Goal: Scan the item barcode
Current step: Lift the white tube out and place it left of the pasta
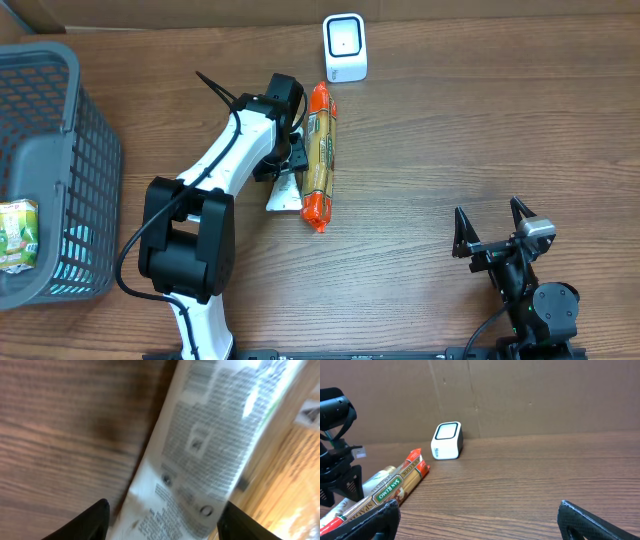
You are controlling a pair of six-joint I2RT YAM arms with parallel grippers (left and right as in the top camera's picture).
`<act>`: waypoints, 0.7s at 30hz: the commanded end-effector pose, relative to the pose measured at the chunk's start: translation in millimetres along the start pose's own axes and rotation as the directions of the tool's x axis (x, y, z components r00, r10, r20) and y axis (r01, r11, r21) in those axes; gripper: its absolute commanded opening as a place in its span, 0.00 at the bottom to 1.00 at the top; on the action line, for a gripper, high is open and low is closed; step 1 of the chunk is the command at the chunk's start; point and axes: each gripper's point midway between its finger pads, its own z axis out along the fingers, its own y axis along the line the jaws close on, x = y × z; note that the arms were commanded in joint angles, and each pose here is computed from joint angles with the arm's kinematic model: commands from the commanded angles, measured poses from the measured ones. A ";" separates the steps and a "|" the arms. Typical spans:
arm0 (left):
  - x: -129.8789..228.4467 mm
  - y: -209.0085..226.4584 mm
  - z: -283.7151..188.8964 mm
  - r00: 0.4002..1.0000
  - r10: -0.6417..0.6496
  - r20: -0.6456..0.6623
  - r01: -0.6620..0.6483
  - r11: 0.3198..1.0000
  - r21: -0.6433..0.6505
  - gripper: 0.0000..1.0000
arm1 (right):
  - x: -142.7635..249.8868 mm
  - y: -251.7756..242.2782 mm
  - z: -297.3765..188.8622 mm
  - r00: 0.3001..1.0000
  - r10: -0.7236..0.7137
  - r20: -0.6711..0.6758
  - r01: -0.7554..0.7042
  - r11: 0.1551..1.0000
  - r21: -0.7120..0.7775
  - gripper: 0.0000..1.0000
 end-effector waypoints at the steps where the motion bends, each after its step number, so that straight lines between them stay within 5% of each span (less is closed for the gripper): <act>1: -14.0 -2.0 -30.8 0.999 0.012 0.044 -0.014 0.999 0.036 0.61 | 1.8 -2.4 0.1 1.000 0.004 0.004 -0.004 1.000 0.010 1.00; 11: -46.8 19.3 -203.4 0.947 0.029 0.319 -0.060 0.994 0.086 0.62 | 1.8 -2.4 0.1 1.000 0.004 0.004 -0.004 1.000 0.010 1.00; 21: -5.5 149.7 -329.2 0.834 -0.186 0.519 0.204 0.979 0.022 0.63 | 1.7 -2.3 0.1 1.000 0.004 0.005 -0.004 1.000 0.010 1.00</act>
